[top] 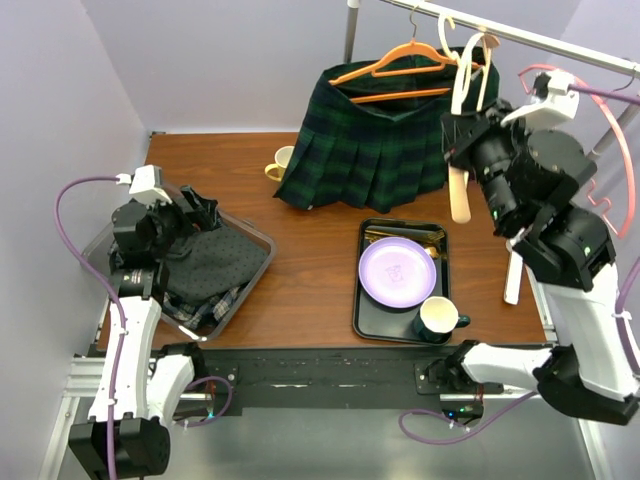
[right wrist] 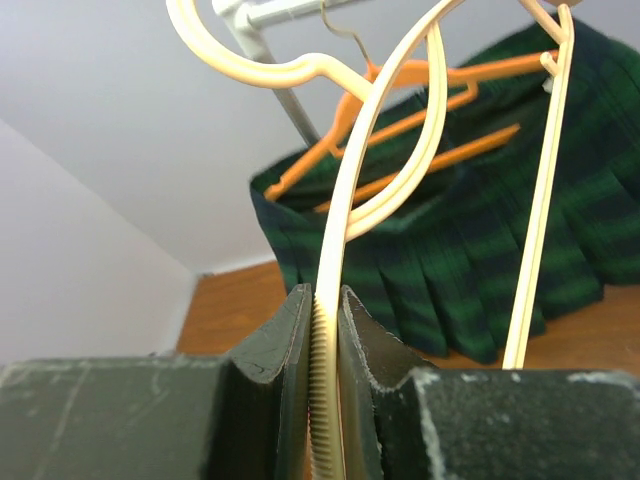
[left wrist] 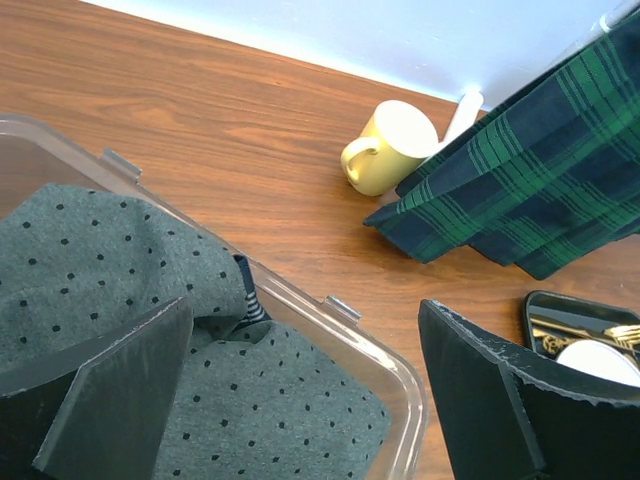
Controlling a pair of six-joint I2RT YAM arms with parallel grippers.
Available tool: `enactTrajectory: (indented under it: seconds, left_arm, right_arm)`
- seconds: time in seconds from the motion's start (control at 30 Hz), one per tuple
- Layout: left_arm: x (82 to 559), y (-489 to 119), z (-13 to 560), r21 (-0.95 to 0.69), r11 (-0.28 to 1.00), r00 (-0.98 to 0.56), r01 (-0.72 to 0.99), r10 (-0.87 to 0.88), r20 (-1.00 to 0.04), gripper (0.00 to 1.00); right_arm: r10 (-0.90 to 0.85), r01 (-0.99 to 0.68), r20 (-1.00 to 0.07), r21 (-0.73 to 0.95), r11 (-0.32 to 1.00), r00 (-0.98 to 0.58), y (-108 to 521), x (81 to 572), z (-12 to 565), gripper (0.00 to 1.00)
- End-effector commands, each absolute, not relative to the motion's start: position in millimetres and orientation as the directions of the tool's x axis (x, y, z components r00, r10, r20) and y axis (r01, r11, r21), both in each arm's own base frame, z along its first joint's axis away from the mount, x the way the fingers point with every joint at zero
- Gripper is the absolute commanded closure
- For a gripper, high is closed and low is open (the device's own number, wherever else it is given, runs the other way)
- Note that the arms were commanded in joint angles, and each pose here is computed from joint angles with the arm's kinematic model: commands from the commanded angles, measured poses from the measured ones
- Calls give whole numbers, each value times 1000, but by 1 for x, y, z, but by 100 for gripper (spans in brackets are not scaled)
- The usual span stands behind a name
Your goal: Remove the skirt from the hanger
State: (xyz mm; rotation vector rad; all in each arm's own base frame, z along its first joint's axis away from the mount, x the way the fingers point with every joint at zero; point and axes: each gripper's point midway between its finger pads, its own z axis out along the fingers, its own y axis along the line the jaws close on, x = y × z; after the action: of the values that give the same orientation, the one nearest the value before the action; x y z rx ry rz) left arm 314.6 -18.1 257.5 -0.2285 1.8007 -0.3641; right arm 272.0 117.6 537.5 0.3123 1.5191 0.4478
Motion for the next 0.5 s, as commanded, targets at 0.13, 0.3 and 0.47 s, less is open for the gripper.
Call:
enactTrajectory:
  seconds: [0.13,0.3,0.47]
  left_arm:
    - [313,-13,267,-301,953,-209,16,-291,-934,1]
    - [314,-14,267,-300,954,-210,18,-290,-934,1]
    - [313,-14,266,-300,954,-212,19,-289,-933,1]
  right_arm:
    - [596,-69,-803,595,801,-5,80,309,542,100]
    - [637,-75,-771,635,769,2,68,317,546,100]
    - [685,-109,-727,679,726,34,51,331,551,100]
